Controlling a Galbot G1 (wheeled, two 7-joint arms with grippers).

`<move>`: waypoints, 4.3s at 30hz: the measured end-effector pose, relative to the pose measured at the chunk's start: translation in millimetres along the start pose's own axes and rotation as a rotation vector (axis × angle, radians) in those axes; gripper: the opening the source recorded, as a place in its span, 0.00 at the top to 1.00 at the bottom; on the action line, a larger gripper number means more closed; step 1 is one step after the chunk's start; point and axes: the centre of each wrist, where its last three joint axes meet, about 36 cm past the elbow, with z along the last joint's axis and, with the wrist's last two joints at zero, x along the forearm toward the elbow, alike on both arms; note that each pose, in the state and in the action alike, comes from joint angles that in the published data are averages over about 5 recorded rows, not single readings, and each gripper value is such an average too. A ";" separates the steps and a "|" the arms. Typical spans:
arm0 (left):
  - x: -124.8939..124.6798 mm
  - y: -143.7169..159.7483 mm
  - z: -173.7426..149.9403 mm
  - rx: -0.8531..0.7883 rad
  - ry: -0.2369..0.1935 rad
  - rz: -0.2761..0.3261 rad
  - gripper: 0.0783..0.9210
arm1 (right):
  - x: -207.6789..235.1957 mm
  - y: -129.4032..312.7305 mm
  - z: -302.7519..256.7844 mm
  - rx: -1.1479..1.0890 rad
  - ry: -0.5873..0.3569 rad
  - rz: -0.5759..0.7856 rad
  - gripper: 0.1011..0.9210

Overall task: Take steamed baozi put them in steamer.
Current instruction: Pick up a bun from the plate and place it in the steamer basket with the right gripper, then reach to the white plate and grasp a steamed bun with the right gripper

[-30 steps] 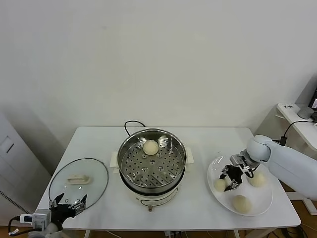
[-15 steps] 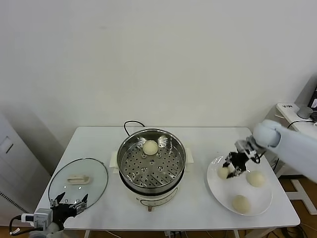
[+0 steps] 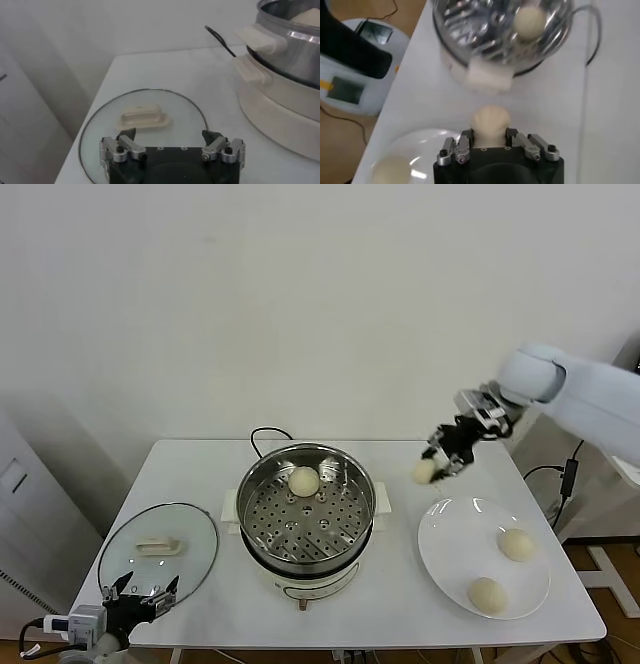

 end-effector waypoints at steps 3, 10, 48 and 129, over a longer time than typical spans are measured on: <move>-1.1 0.6 0.5 0.000 0.002 -0.002 0.12 | -1.2 -8.8 -24.5 -0.004 -0.026 0.002 0.63; -2.3 1.4 1.8 0.001 0.004 -0.005 0.12 | -13.9 -23.4 -73.8 -0.044 -0.086 0.005 0.63; -5.3 4.1 7.7 0.012 0.013 -0.017 0.12 | -192.9 -25.7 -181.8 -0.222 -0.078 0.000 0.63; 2.0 7.7 3.5 -0.003 0.004 -0.008 0.12 | -130.8 154.5 142.5 -0.207 0.162 -0.233 0.12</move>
